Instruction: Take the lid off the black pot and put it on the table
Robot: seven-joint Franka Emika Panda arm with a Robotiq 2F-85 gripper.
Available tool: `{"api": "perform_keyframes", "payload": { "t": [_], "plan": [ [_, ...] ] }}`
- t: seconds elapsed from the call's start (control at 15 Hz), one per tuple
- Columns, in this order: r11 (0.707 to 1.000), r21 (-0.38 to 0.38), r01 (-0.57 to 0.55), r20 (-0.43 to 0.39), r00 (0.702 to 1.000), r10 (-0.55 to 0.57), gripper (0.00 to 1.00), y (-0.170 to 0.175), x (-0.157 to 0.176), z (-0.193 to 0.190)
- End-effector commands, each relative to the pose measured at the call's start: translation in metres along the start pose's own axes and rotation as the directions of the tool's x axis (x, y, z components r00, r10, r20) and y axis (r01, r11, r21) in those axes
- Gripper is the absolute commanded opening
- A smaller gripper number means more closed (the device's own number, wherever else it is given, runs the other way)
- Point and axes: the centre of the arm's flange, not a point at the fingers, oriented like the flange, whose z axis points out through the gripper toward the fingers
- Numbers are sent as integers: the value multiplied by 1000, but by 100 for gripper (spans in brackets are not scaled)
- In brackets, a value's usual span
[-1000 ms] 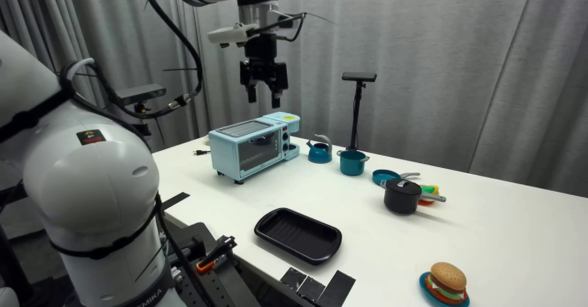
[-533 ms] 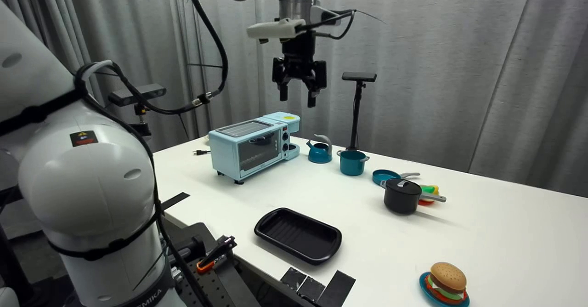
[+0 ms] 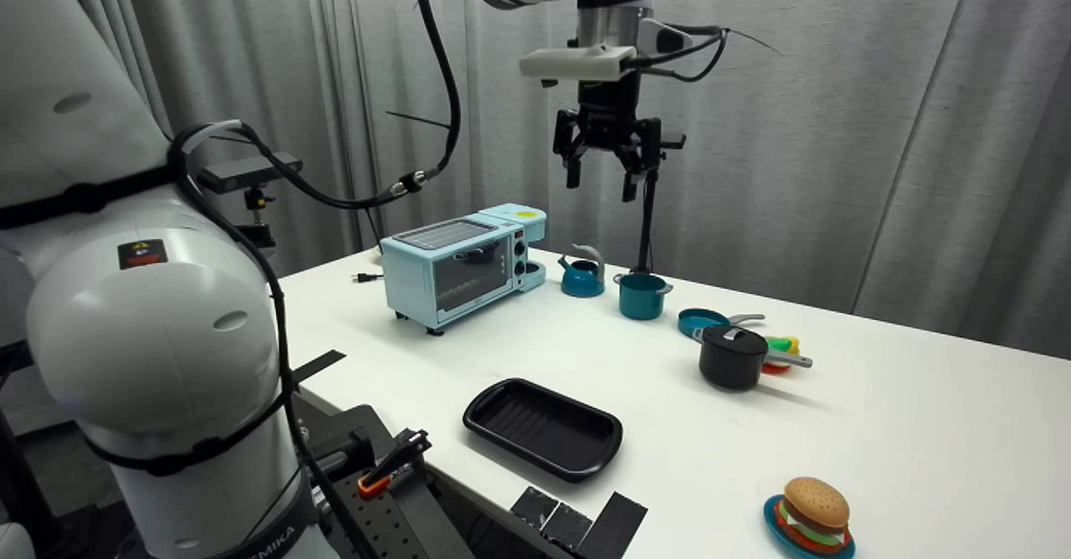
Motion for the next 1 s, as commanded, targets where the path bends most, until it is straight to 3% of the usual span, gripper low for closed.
{"api": "perform_keyframes", "payload": {
  "t": [0.0, 0.33, 0.93],
  "plan": [
    [1000, -6, 12, -8, 1000, -12, 100, 9, 32, 14],
    [1000, -21, 0, -23, 1000, 0, 100, 18, 45, 25],
    [1000, -7, -7, -1, 1000, 7, 100, 7, 35, 33]
  ]
}}
